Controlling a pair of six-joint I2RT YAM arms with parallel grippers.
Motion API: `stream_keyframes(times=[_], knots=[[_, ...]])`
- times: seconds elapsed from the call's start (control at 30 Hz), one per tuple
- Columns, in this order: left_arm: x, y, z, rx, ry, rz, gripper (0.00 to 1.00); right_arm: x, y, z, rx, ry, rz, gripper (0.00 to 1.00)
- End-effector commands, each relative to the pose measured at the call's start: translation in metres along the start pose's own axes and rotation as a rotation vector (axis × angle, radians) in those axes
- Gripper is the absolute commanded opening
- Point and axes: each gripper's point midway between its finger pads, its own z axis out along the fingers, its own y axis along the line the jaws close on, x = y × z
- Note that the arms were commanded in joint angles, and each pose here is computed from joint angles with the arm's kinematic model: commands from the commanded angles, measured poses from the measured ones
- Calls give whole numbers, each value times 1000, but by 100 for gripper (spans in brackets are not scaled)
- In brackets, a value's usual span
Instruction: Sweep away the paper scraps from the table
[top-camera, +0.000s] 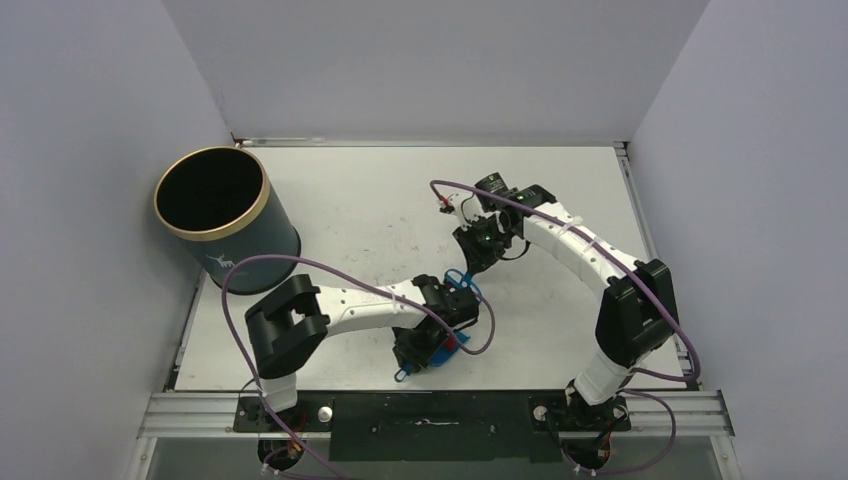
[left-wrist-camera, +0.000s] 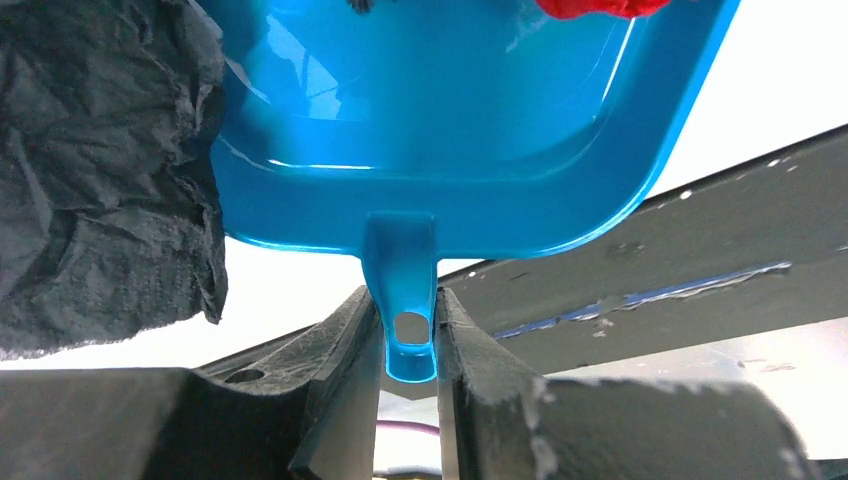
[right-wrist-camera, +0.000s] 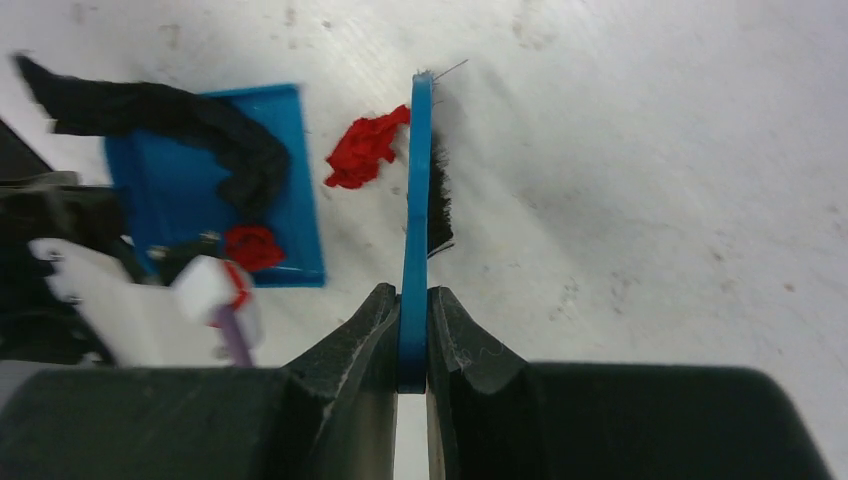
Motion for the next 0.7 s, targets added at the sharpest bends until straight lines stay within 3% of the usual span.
stream_keyframes(times=[0.0, 0.3, 0.67], knots=[[-20, -12, -3, 43, -3, 30, 0, -7, 43, 12, -196, -9, -28, 5], [-46, -6, -5, 6, -70, -6, 0, -20, 58, -21, -225, -38, -71, 5], [-70, -3, -12, 11, -261, -49, 0, -31, 31, -62, -16, -109, -159, 5]])
